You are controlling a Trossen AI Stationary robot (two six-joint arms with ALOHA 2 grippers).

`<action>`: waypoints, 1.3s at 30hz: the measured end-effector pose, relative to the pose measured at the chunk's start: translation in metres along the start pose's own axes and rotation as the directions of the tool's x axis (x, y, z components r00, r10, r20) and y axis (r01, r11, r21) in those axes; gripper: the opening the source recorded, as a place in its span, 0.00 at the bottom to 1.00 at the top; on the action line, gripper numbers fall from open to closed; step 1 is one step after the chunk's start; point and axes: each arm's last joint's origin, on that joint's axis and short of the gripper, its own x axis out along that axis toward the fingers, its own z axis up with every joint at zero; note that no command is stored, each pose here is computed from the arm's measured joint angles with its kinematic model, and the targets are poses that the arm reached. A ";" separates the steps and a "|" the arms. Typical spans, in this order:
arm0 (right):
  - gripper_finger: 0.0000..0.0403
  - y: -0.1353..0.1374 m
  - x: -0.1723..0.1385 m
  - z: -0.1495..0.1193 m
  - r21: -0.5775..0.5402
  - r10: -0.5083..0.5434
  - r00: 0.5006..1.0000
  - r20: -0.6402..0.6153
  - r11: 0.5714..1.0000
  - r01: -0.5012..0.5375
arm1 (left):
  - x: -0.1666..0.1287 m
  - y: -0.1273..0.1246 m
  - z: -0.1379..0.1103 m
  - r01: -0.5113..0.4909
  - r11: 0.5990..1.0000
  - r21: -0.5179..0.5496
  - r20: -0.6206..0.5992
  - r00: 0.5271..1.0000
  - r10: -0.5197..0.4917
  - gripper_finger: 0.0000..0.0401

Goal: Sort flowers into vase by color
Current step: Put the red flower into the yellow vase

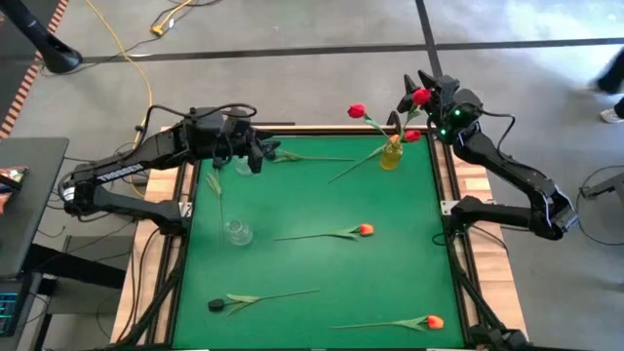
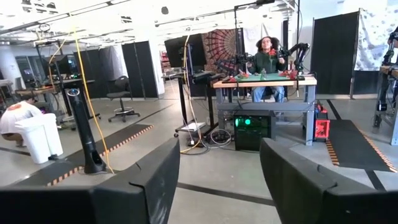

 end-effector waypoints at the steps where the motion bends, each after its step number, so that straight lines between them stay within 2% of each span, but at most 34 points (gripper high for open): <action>1: 0.61 0.000 0.000 0.000 0.000 0.000 1.000 0.001 1.000 0.000 | 0.000 0.000 0.000 0.000 1.000 -0.001 0.000 1.000 0.000 0.45; 11: 0.69 0.000 0.000 0.000 0.000 0.000 1.000 0.000 1.000 0.000 | 0.000 0.000 0.000 0.000 1.000 -0.003 0.000 1.000 0.000 0.45; 27: 0.97 0.000 0.000 -0.006 -0.013 -0.005 0.998 -0.061 1.000 0.004 | 0.000 0.000 0.000 0.000 1.000 -0.004 0.000 1.000 0.000 0.45; 39: 0.98 -0.001 0.000 -0.006 -0.008 -0.007 0.998 -0.060 1.000 0.007 | 0.000 0.000 0.000 0.000 1.000 -0.004 0.000 1.000 0.000 0.45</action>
